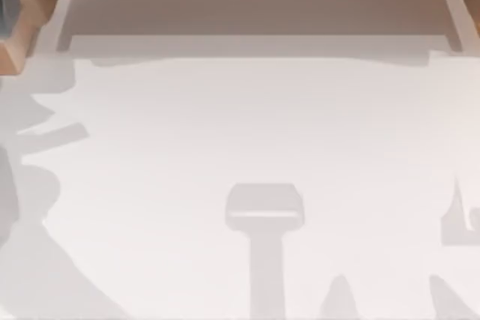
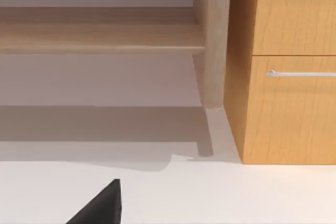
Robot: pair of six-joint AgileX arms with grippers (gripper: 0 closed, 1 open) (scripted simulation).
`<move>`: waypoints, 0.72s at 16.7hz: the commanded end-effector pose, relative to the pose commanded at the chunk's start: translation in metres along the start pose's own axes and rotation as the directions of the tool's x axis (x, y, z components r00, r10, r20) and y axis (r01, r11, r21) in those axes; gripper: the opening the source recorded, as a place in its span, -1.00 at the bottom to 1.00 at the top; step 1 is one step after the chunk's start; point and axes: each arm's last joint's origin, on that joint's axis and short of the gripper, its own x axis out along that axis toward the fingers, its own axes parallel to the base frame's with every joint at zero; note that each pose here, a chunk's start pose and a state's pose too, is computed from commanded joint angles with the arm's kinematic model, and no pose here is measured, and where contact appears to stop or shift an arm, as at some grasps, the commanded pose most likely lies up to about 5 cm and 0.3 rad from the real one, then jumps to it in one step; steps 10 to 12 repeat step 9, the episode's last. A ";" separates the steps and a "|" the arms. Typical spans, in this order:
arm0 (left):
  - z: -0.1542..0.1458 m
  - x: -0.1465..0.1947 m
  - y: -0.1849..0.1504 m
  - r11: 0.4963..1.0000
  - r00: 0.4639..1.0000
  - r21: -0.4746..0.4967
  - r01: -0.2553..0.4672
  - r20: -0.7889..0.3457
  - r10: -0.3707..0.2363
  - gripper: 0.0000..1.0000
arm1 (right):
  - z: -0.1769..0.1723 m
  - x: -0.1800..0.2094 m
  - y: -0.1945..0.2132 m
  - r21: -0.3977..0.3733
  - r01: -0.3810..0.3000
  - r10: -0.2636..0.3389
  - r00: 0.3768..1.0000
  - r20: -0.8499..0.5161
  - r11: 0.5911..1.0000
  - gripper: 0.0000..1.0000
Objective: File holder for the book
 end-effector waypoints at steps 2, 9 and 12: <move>0.000 0.000 0.000 1.000 1.000 0.000 0.000 0.000 0.000 0.81 | 0.000 0.000 0.000 0.000 0.000 0.000 1.000 0.000 1.000 1.00; 0.000 0.000 0.000 1.000 1.000 0.000 0.000 0.000 0.000 1.00 | 0.000 0.000 0.000 0.000 0.000 0.000 1.000 0.000 1.000 1.00; 0.000 0.000 0.000 1.000 1.000 0.000 0.000 0.000 0.000 1.00 | 0.000 0.000 0.000 0.000 0.000 0.000 1.000 0.000 1.000 1.00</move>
